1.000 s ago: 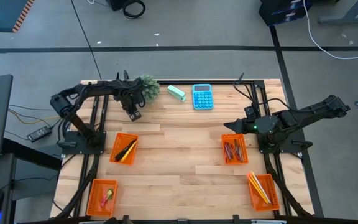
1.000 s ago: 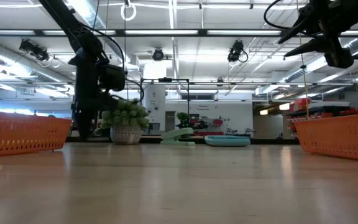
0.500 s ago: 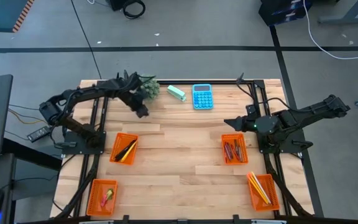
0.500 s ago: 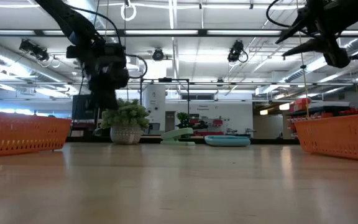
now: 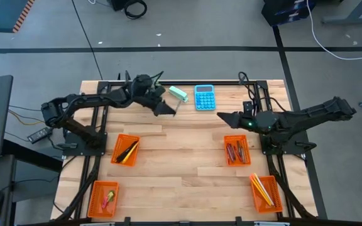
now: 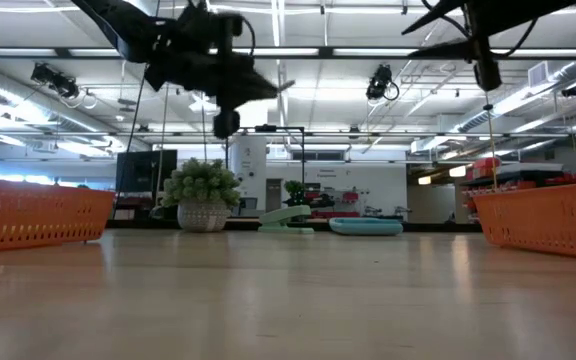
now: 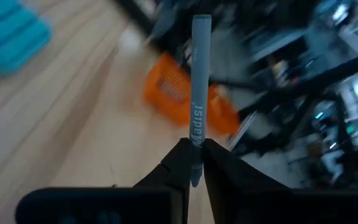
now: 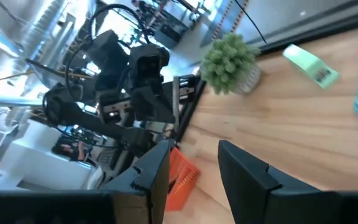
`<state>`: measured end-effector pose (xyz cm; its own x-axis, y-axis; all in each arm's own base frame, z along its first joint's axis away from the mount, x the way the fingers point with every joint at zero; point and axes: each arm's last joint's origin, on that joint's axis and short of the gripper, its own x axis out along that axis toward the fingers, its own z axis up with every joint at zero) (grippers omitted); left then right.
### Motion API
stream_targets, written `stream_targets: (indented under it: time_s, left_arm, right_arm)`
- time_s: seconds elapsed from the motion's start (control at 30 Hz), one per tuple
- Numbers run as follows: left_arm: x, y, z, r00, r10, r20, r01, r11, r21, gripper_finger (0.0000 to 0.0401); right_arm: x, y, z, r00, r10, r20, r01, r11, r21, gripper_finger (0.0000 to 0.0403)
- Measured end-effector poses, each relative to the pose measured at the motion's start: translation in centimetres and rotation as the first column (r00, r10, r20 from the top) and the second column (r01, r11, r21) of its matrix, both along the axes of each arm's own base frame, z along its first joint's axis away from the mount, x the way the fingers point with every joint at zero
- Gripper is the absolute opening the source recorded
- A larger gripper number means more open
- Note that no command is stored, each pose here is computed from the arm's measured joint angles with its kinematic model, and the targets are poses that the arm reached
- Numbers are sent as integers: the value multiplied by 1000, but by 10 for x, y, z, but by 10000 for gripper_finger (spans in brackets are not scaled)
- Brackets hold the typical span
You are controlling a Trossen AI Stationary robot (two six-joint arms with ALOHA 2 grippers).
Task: Sort crayons/erasers/pens/pencils in bins
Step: Put the gray crayon into the top right orange basket
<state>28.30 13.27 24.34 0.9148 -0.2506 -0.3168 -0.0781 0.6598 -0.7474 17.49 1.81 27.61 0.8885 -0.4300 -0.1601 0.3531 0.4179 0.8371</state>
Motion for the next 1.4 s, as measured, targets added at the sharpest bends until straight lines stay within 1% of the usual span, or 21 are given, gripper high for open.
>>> stream_targets:
  time_s: [0.07, 0.13, 0.23, 0.3, 0.37, 0.43, 0.57, 0.63, 0.8, 0.93, 1.0, 1.1, 1.23, 1.4]
  left_arm:
    - [6, -3, 8, 997, 29, 65, -28, 999, -23, 38]
    - [9, -5, 14, 993, 60, 103, -55, 997, -50, 30]
    - [12, -8, 17, 988, 90, 123, -82, 994, -69, 27]
    - [13, -10, 18, 988, 93, 122, -83, 993, -84, 32]
    - [14, -13, 18, 988, 89, 123, -78, 993, -93, 42]
    - [15, -16, 19, 989, 84, 124, -71, 992, -106, 47]
    - [18, -22, 21, 988, 67, 139, -52, 992, -111, 43]
    - [19, -24, 21, 988, 60, 143, -43, 993, -114, 37]
    - [20, -27, 21, 989, 51, 142, -35, 992, -118, 32]
    - [20, -27, 21, 988, 52, 142, -35, 992, -119, 46]
    - [20, -27, 21, 988, 54, 144, -37, 992, -118, 51]
    - [20, -27, 22, 987, 55, 149, -38, 993, -116, 49]
    - [20, -27, 22, 987, 59, 151, -41, 993, -114, 36]
    - [20, -27, 23, 986, 56, 157, -40, 994, -105, 34]
  right_arm:
    - [6, -2, 0, 1000, -1, 9, 1, 1000, -19, 143]
    - [12, -5, 0, 1000, -7, 23, 8, 999, -34, 143]
    - [21, -12, 0, 999, 3, 37, -1, 998, -64, 143]
    - [27, -17, 0, 999, 25, 47, -21, 997, -80, 143]
    - [34, -23, -2, 997, 59, 51, -55, 994, -90, 143]
    - [43, -29, -1, 994, 107, 18, -105, 989, -105, 143]
    - [69, -40, 5, 976, 214, -40, -218, 964, -154, 152]
    - [83, -48, 7, 971, 231, -62, -238, 959, -155, 163]
    - [116, -65, 12, 975, 206, -85, -215, 969, -118, 184]
    - [137, -73, 21, 958, 264, -109, -275, 956, -101, 185]
    - [145, -74, 28, 947, 302, -113, -315, 942, -118, 185]
    - [153, -75, 36, 931, 330, -158, -351, 927, -132, 184]
    - [155, -75, 44, 916, 336, -221, -369, 920, -130, 183]
    - [152, -75, 47, 912, 337, -235, -372, 920, -126, 167]
